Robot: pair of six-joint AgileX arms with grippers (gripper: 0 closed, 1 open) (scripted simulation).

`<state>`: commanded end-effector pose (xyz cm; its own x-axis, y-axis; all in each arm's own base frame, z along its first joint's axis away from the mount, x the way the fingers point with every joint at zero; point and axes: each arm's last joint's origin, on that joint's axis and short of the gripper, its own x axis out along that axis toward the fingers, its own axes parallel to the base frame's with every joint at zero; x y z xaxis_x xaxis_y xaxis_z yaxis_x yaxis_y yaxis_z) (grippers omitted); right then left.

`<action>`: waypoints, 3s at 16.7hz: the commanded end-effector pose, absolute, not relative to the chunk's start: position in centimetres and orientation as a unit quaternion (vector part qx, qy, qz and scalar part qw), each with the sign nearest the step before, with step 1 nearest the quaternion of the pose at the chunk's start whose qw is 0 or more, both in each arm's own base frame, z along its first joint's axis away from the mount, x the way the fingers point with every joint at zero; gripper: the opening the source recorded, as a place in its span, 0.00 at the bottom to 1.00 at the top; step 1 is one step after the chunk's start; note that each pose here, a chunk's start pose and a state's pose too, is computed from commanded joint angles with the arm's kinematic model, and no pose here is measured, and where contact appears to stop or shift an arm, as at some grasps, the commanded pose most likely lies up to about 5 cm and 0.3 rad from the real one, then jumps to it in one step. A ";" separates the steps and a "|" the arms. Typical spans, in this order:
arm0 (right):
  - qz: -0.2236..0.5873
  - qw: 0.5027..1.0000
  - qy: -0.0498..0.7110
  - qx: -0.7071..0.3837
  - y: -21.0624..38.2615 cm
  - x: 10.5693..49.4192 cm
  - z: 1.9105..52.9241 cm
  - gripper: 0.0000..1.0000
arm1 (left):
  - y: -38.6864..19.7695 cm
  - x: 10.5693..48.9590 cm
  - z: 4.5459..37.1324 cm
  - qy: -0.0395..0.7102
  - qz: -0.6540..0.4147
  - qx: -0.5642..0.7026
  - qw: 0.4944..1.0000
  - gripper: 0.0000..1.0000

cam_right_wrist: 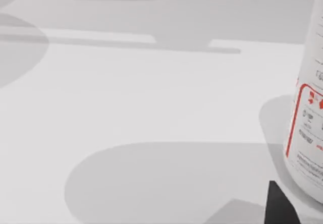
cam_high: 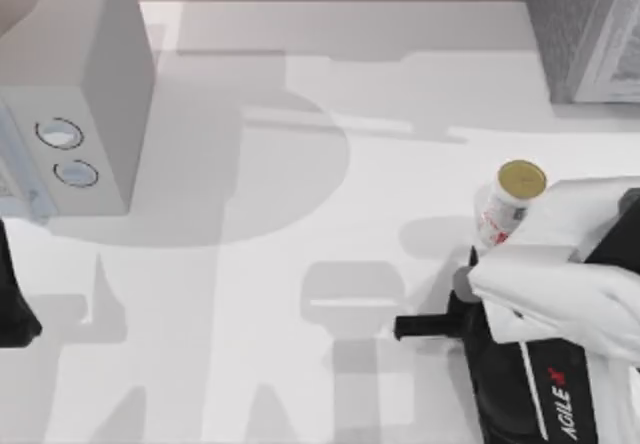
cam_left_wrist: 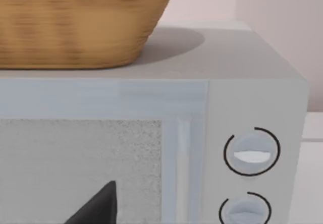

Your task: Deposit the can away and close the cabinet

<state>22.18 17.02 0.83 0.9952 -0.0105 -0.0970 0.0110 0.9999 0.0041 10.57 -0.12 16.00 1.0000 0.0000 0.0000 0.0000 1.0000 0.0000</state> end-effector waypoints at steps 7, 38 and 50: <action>-0.005 0.999 0.047 0.000 16.1 24.3 1.5 1.00 | -0.1 10.6 16.0 0.000 0.000 0.000 1.000 1.00; -0.005 0.999 0.047 0.001 14.7 26.6 2.3 0.00 | -0.1 10.6 16.0 0.000 0.000 0.000 1.000 1.00; -0.003 0.999 0.042 0.004 15.3 27.4 5.4 0.00 | -0.1 10.6 16.0 0.000 0.000 0.000 1.000 1.00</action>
